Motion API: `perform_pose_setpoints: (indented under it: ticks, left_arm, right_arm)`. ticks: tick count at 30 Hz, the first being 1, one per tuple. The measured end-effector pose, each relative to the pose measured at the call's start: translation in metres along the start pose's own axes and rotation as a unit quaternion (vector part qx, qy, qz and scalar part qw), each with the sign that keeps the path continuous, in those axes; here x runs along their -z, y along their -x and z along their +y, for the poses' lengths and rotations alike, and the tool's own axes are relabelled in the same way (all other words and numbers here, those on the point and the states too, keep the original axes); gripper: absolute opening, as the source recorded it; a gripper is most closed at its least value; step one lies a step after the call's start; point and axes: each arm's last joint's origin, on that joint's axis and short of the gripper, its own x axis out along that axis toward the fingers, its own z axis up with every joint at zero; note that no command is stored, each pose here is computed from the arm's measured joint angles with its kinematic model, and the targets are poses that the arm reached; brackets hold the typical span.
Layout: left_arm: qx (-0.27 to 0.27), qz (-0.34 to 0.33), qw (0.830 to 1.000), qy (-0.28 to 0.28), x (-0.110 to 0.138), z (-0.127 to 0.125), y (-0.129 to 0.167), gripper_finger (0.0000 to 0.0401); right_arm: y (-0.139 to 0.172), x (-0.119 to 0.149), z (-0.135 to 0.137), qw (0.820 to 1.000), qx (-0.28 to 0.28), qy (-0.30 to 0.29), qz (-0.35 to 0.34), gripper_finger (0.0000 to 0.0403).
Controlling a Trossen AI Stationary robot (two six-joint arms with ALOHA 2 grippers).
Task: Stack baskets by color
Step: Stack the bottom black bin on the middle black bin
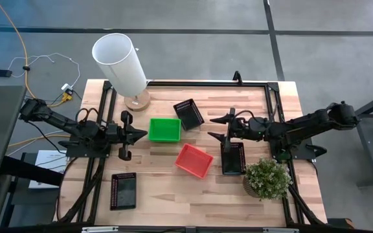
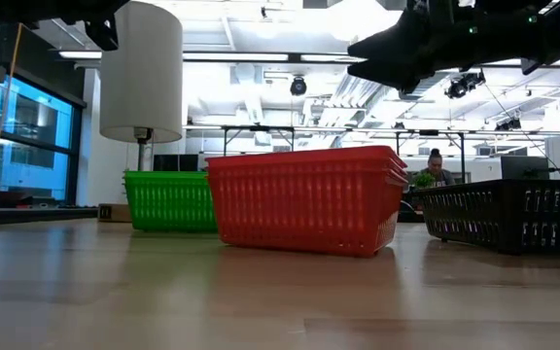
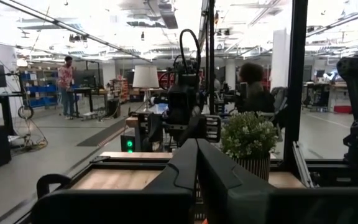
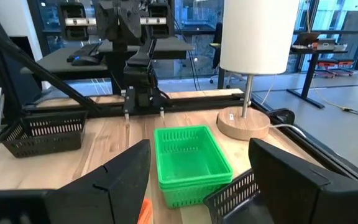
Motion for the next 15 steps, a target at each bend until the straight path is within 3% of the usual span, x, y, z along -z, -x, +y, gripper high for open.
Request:
perform_pose_setpoints:
  ticks: [15]
  left_arm:
    - [-0.002, 0.000, 1.000, 0.000, 0.0000, 0.0001, 0.0000, 0.0000]
  right_arm:
    - [0.0000, 0.0017, 0.0000, 1.000, 0.000, 0.002, 0.009, 0.0259]
